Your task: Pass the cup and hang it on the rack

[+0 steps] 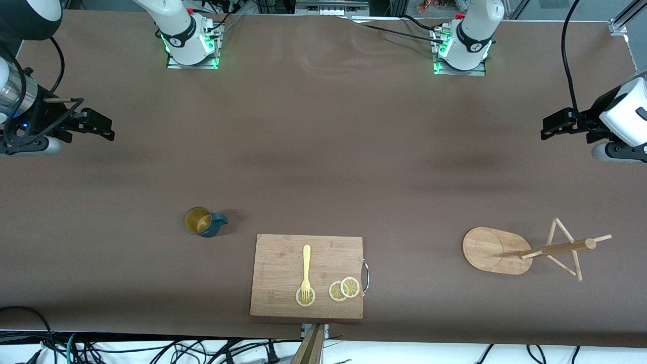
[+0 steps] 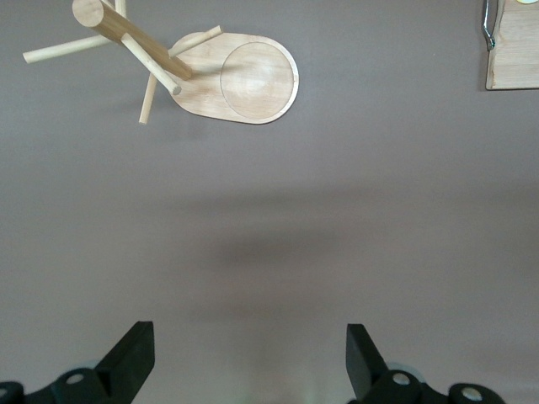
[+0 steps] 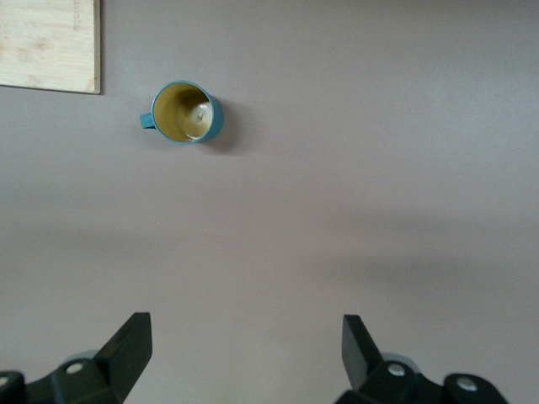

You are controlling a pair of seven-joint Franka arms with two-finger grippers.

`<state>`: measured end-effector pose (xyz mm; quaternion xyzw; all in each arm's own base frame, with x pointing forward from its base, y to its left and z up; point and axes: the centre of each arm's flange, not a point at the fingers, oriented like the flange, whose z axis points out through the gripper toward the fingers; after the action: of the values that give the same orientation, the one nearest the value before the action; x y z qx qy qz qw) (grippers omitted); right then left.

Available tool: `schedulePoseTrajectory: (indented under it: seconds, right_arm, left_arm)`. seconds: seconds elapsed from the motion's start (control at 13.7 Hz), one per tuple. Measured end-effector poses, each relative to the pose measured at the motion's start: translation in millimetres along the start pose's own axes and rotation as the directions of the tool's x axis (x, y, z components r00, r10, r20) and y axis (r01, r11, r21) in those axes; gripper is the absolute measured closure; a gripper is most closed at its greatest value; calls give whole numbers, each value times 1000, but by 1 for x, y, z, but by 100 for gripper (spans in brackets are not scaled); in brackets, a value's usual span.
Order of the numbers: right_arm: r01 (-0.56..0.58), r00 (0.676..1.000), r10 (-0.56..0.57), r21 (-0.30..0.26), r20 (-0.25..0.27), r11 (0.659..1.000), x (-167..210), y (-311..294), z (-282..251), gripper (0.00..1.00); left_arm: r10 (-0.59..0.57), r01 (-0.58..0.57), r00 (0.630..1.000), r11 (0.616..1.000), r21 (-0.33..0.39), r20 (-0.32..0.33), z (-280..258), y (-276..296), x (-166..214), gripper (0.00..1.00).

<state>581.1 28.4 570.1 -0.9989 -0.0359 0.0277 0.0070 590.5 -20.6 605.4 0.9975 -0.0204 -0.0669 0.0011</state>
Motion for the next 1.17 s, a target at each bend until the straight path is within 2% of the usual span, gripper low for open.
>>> schedulePoseTrajectory:
  seconds: [0.51,1.17]
  right_arm:
    - [32,999,-33,-8,-24,999,2,1,-10,0]
    - [33,999,-34,-26,-17,999,4,4,-7,0]
  left_arm:
    - [1,-1,1000,1000,0,-2,-1,1,0,0]
    - [1,-1,1000,1000,0,-6,-2,1,1,0]
